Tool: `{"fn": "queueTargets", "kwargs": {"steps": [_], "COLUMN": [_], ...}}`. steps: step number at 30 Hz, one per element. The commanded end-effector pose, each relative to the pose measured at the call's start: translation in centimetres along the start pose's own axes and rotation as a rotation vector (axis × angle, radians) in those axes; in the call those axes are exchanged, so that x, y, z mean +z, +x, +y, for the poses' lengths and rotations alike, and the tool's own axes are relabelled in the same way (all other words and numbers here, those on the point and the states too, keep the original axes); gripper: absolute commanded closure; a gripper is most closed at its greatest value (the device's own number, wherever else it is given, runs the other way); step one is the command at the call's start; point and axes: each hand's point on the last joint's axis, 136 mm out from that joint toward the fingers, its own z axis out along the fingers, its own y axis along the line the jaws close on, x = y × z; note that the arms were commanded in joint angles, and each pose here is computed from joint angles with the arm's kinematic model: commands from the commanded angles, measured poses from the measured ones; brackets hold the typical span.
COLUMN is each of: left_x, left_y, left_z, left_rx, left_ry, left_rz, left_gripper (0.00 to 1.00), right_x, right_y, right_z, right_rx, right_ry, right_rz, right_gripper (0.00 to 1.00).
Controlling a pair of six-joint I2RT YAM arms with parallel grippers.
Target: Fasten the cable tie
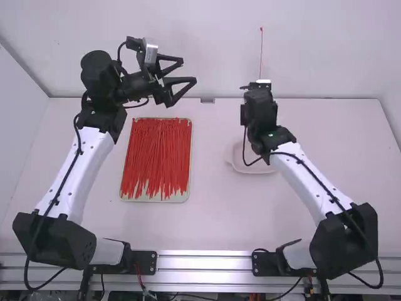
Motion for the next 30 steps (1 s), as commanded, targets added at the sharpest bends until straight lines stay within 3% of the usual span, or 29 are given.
{"fn": "queueTargets", "kwargs": {"steps": [1,10,18,30], "left_x": [0.4,1.1,2.1,3.0], "left_y": [-0.5,-0.4,-1.1,-3.3], "left_z": [0.1,-0.7,-1.5,-4.3], "left_rx": [0.010,-0.008,-0.080,-0.076], "left_ry": [-0.022,-0.002,-0.001,0.089], "left_rz": [-0.017,-0.015,-0.048,-0.125], "left_gripper": [0.01,0.01,0.01,0.01], "right_x": [-1.8,-6.5,-12.4,-14.6], "right_y": [-1.5,-1.3,-2.5,-3.1], "right_z": [-1.4,0.6,0.8,2.7], "right_rx": [0.034,-0.033,0.021,0.027], "right_ry": [0.189,0.359,0.569,0.549], "right_rz": [-0.057,-0.124,-0.291,-0.337], "right_gripper": [1.00,1.00,1.00,1.00]}}
